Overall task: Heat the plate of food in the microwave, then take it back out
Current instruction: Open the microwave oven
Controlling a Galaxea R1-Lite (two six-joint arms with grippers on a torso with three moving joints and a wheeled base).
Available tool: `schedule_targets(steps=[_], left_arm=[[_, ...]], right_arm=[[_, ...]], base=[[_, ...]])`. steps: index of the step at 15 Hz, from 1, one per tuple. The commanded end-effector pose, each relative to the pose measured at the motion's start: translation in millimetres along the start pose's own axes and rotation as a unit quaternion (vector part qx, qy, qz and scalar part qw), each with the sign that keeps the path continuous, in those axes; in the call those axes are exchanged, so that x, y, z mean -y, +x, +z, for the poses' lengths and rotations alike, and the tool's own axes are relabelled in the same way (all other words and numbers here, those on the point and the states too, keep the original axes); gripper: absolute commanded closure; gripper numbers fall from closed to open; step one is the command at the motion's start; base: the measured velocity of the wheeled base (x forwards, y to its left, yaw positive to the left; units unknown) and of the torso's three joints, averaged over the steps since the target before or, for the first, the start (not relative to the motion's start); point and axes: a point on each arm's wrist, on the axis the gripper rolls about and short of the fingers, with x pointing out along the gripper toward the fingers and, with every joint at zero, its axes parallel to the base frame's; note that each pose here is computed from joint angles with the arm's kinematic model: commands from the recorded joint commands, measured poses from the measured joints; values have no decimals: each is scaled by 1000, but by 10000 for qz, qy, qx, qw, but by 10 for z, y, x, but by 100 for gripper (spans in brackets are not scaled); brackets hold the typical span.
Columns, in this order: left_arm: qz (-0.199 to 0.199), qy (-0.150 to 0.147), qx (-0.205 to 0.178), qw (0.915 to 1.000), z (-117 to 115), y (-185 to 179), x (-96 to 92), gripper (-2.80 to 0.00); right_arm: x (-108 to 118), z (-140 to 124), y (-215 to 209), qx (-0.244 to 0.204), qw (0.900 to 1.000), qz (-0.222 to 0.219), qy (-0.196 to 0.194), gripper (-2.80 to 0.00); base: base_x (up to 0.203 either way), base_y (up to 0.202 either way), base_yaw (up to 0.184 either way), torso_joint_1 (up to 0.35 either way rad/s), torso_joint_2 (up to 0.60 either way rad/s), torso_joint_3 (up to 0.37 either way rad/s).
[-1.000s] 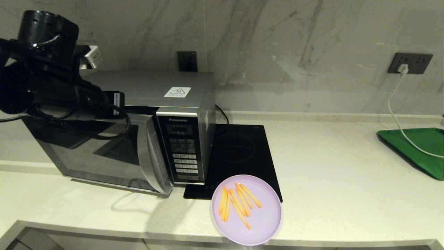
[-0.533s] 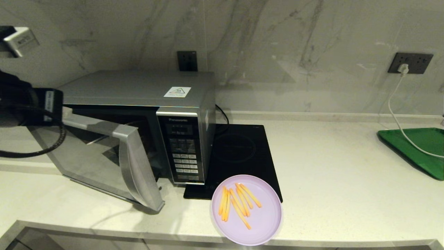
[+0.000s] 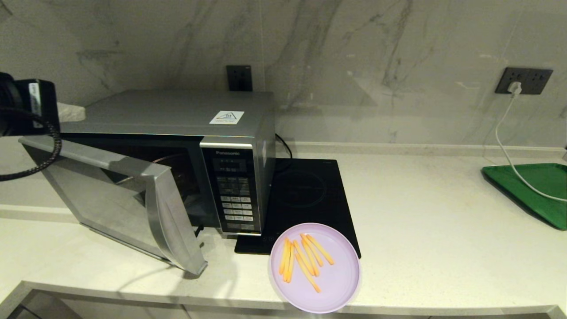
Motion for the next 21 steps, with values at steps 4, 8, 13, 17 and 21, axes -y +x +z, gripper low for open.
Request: schedule_targets(steps=[4,8,13,17,21], left_arm=[[-265,150,-543,9981,-106,468,340,0],[-169,98,-692,9974,-161,631,408,0],[60,41,-880,9961,-240,751,409,0],[148,81,-929,9955,-311,827,434,0],[170,84,-869,9960,-346,842,433,0]], right_arm=[[1,-2,0,-12,10000,4,2,0],[0,-1,0,-4,10000,-2,4,0],[0,-2,0,-12,10000,1,3,0],[1,-2,0,-12,10000,3,2,0],[0,-1,0,-5,10000,5,3,0]], base=[[0,0,0,0,0,0],[0,0,0,0,0,0],[0,0,0,0,0,0],[0,0,0,0,0,0],[0,0,0,0,0,0]])
